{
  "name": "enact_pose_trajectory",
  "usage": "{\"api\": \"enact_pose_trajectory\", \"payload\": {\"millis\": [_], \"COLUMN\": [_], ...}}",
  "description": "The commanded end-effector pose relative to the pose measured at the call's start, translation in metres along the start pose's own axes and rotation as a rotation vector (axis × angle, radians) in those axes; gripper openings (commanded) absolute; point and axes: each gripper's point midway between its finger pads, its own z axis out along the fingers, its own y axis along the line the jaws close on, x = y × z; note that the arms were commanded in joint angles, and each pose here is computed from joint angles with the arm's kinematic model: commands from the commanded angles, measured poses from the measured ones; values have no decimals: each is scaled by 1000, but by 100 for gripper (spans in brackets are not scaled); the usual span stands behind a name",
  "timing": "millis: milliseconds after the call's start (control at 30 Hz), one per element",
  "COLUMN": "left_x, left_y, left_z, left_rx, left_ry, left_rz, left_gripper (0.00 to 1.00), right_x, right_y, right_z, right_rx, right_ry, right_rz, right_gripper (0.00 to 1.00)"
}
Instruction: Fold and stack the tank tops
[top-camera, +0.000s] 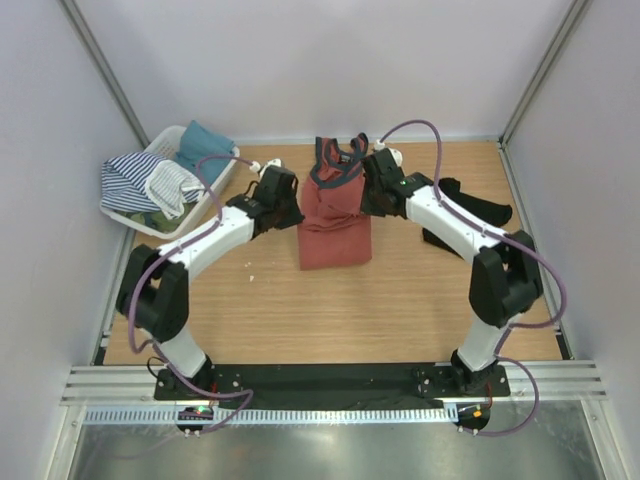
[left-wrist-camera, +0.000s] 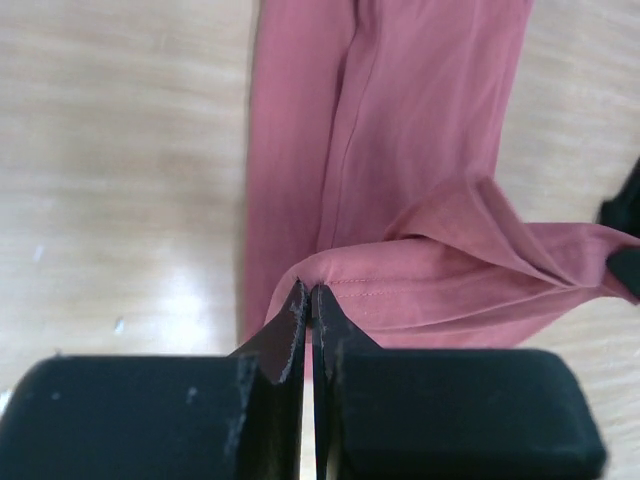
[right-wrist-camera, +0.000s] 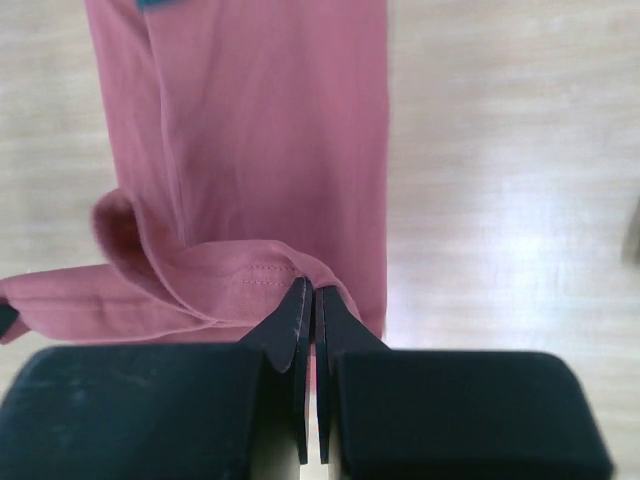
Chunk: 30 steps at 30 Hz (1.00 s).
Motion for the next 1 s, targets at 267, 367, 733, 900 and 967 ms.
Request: {"api": "enact_pose_trajectory", "payload": {"millis": [267,367,733,900,967], "left_x": [-68,-76,-105,-112,-111], "left_y": [-36,-32,-31,-34,-30], "left_z": [56,62,72,96,121], "left_rx": [111,104,118,140,141], "left_ry": [-25,-22,-38,-36,-33], "left_rz": [-39,-56,-90,-98,-108], "left_gripper": [0,0,0,5,9], "right_x": [-75,-79,-101,-108,-110], "right_y": [7,5,10,7,0], "right_z": [48,56,69,93,114], "right_rx": [27,16,-13,-8,16], "right_ry": [-41,-33,-43,-34,-31], "right_rz": [-49,-36,-24,-13,-1], "right_gripper": [1,1,1,2,2]}}
